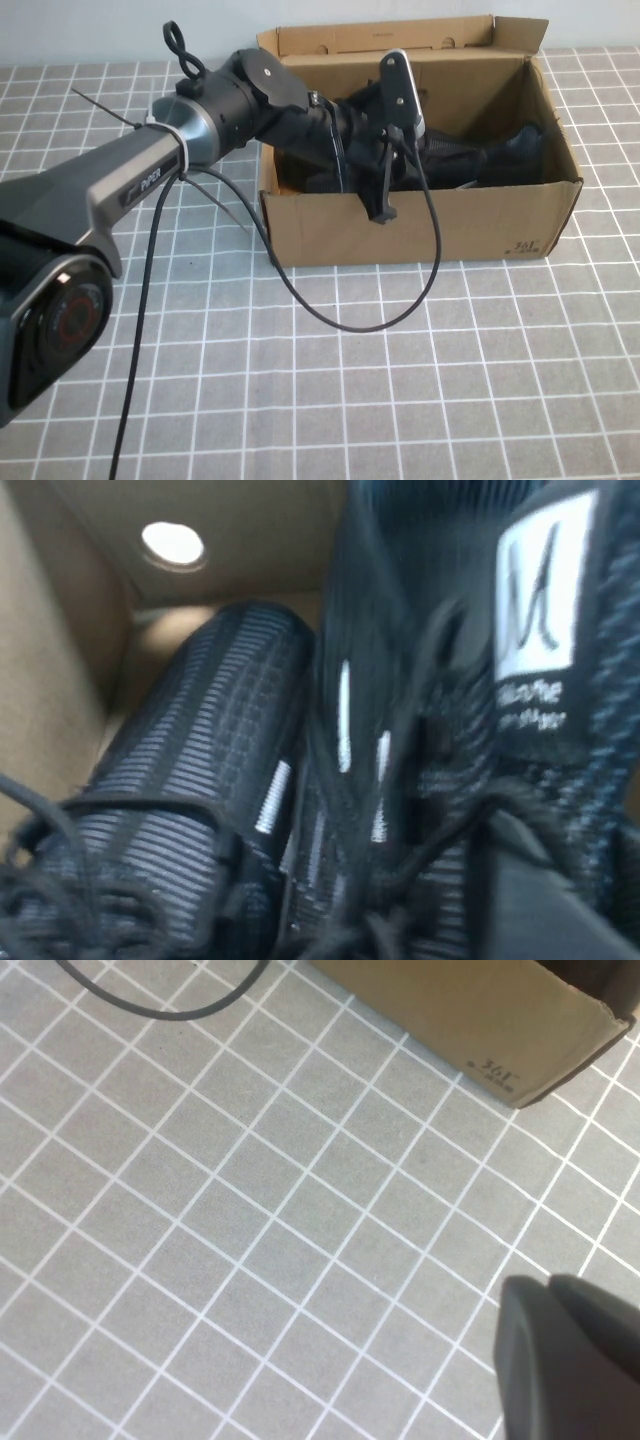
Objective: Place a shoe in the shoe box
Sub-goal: Place the shoe in the shoe box
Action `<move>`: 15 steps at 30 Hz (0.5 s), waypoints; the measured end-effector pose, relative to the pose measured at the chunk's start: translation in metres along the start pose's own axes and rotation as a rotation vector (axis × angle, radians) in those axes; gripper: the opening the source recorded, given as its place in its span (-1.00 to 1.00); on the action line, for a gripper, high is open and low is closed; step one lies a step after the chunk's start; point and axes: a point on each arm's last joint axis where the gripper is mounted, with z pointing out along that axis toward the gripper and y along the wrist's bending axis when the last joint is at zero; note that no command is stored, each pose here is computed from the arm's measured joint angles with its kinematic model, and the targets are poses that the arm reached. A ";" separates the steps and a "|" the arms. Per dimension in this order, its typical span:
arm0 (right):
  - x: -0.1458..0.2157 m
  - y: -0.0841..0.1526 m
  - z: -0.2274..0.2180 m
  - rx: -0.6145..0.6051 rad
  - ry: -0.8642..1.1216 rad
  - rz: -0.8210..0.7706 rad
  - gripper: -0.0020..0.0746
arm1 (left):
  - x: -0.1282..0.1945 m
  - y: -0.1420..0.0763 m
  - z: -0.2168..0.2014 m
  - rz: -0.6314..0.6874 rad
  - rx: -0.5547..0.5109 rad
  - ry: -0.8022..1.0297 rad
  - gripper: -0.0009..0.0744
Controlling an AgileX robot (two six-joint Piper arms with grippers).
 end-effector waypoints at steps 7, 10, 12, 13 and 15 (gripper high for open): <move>0.000 0.001 0.000 -0.010 -0.002 0.004 -0.99 | -0.018 0.004 -0.019 -0.022 -0.046 -0.030 -0.01; 0.000 0.001 0.000 -0.010 -0.002 0.004 -0.99 | -0.032 0.006 -0.034 -0.013 -0.075 -0.054 0.07; 0.000 0.001 0.000 -0.012 -0.003 0.005 -0.99 | -0.042 0.007 -0.046 0.000 -0.099 -0.069 0.09; 0.000 0.001 0.000 -0.012 -0.003 0.005 -0.99 | -0.047 0.008 -0.052 0.004 -0.113 -0.078 0.09; 0.000 0.001 0.000 -0.012 -0.003 0.005 -0.99 | -0.057 0.008 -0.064 -0.003 -0.135 -0.094 0.09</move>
